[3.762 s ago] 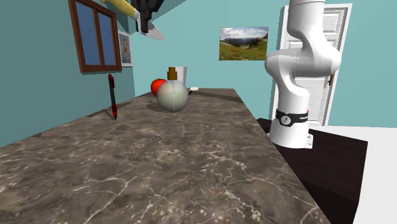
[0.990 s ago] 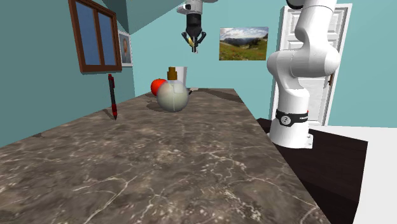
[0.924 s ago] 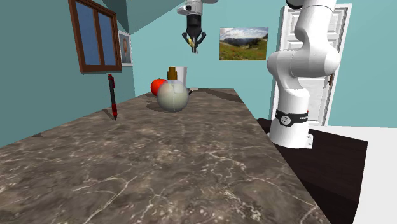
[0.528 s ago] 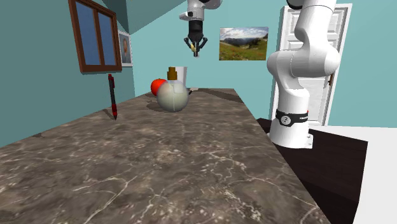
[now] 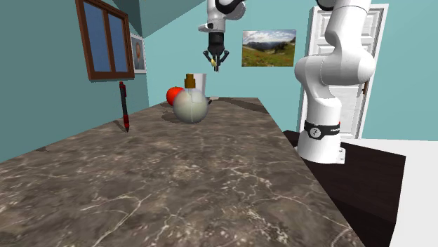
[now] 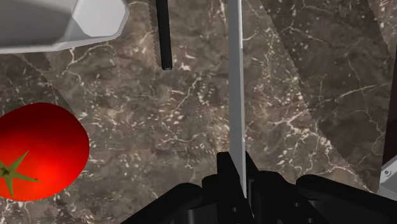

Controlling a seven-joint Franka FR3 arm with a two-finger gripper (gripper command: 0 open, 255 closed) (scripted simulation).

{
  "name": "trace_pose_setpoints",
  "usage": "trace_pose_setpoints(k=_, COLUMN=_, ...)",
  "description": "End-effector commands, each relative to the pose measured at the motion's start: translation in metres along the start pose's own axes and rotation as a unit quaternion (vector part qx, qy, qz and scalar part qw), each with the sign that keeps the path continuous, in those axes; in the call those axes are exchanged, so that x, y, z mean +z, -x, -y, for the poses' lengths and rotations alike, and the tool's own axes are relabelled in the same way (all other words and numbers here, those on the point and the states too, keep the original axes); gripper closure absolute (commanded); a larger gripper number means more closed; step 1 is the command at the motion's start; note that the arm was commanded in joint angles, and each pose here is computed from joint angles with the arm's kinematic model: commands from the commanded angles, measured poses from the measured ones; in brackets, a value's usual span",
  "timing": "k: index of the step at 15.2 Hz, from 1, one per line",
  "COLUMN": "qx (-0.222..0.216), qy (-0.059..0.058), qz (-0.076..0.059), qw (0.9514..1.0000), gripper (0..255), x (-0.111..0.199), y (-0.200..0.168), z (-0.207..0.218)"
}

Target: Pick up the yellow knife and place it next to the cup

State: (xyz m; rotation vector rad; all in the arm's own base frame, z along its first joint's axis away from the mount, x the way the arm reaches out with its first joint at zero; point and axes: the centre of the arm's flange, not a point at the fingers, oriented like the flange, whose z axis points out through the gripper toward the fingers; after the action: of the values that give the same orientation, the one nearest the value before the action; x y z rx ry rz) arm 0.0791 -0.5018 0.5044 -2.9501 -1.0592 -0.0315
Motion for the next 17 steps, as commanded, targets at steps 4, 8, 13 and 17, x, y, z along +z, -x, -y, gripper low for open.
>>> trace_pose_setpoints(k=4, qx=0.0, qy=0.0, qz=0.0, qw=1.0, gripper=255, x=0.026, y=0.001, z=-0.002)
trace_pose_setpoints(k=8, qx=0.0, qy=0.0, qz=0.0, qw=1.0, gripper=255, x=0.047, y=0.001, z=-0.002)
trace_pose_setpoints(k=13, qx=0.0, qy=0.0, qz=0.0, qw=1.0, gripper=255, x=0.074, y=0.002, z=-0.002)
trace_pose_setpoints(k=17, qx=0.0, qy=0.0, qz=0.0, qw=1.0, gripper=255, x=0.095, y=0.002, z=-0.002)
